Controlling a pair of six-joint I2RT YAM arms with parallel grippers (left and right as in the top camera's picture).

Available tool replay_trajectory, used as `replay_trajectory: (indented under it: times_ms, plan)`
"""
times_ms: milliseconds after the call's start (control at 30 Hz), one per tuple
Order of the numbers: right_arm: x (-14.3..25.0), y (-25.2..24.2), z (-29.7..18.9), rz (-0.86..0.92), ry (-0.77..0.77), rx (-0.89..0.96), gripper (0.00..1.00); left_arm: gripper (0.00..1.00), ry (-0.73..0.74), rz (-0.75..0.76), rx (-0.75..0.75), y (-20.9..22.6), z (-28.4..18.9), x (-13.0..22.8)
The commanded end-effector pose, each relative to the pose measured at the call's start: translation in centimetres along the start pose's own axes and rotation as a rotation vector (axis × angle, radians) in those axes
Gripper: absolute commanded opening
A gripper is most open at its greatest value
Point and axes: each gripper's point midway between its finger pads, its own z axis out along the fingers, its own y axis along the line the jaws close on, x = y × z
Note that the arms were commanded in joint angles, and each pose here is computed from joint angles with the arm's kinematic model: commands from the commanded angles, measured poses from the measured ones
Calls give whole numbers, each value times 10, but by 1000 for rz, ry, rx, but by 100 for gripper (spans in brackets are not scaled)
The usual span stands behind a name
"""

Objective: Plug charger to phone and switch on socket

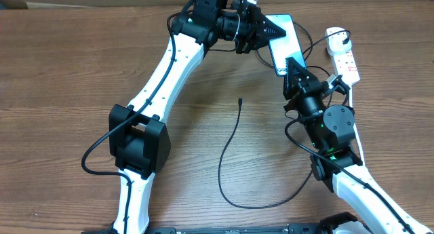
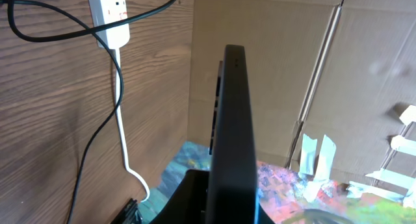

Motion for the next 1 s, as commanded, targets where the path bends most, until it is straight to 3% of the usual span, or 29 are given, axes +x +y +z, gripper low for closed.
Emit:
replay_trajectory:
  times_ms: [0, 167, 333, 633, 800, 967]
  plan:
    - [9, 10, 0, 1, 25, -27, 4, 9, -15, 40, 15, -20, -4, 5]
    - [9, 10, 0, 1, 25, -27, 10, 5, -15, 40, 15, -20, -4, 5]
    - [9, 10, 0, 1, 25, -27, 22, 4, -15, 41, 15, -20, -4, 5]
    - [10, 7, 0, -33, 33, -13, 65, 4, -21, 40, 14, -19, -6, 3]
    - [8, -4, 0, -123, 27, 28, 79, 4, -63, 35, 13, -15, -22, -12]
    - [8, -18, -1, -228, 41, 85, 84, 4, -106, 39, -14, 1, -49, -28]
